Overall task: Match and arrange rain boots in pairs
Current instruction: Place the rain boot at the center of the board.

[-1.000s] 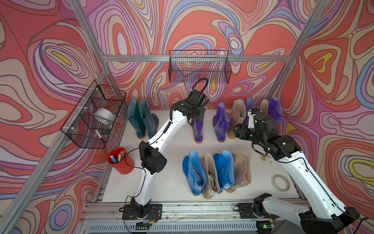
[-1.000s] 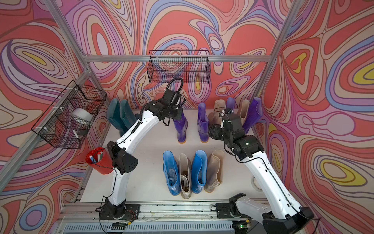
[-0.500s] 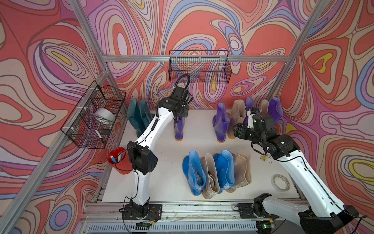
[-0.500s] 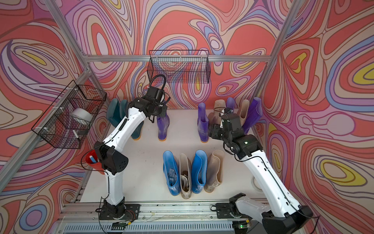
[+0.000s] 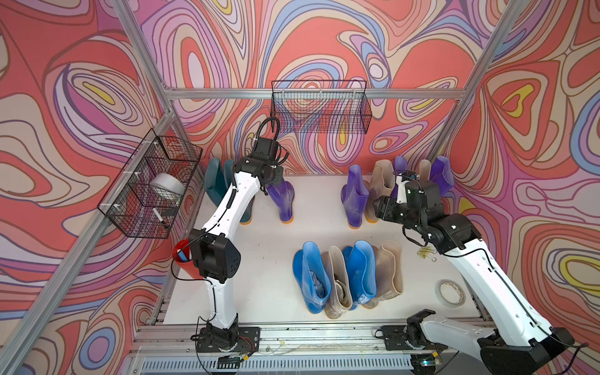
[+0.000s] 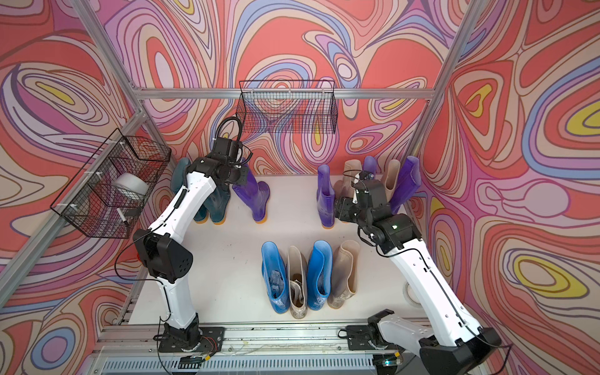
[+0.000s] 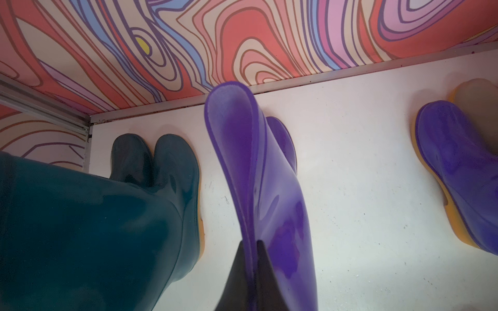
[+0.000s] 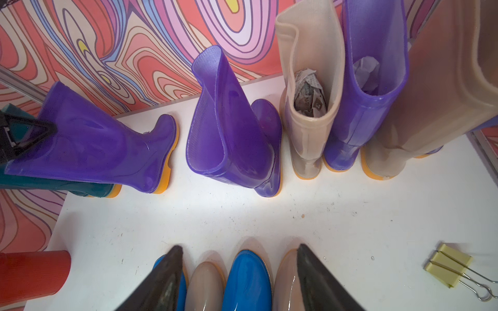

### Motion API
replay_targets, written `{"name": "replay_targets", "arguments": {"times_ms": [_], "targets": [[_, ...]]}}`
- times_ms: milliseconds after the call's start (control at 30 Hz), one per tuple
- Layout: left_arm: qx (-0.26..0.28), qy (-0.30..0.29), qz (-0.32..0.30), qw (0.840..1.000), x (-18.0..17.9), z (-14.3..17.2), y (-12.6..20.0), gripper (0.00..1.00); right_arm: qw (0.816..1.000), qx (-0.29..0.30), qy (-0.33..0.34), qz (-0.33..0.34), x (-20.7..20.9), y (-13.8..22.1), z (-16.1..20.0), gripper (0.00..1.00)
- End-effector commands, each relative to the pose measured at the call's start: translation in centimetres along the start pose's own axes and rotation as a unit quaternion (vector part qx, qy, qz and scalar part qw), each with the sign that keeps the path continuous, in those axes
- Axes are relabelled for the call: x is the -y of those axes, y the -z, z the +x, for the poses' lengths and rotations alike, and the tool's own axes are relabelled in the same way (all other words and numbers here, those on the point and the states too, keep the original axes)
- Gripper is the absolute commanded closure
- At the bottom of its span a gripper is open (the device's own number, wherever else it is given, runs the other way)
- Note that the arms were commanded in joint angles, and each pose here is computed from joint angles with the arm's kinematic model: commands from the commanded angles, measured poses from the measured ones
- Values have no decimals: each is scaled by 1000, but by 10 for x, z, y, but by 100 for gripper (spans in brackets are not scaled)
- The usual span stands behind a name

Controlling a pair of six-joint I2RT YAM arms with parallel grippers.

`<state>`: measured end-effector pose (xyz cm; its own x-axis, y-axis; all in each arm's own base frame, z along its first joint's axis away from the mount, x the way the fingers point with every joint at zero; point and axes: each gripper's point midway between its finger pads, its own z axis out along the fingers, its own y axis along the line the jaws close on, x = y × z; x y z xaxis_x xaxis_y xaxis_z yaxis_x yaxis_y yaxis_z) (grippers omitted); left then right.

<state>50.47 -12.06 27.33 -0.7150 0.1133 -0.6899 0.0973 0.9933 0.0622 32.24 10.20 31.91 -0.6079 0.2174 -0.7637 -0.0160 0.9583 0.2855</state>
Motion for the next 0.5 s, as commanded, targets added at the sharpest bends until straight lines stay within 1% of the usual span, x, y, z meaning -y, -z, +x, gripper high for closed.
{"name": "replay_targets", "arguments": {"times_ms": [0,233,467], "targets": [[48,9,-7,999,-17,-23,20,100,1000,6,-5,-4,-3,3,-8,32],[50,16,-10,999,-32,-23,20,100,1000,6,-7,-6,-4,3,-10,32],[61,18,-8,998,-35,-30,28,100,1000,5,-8,-7,-5,0,-9,32]]}}
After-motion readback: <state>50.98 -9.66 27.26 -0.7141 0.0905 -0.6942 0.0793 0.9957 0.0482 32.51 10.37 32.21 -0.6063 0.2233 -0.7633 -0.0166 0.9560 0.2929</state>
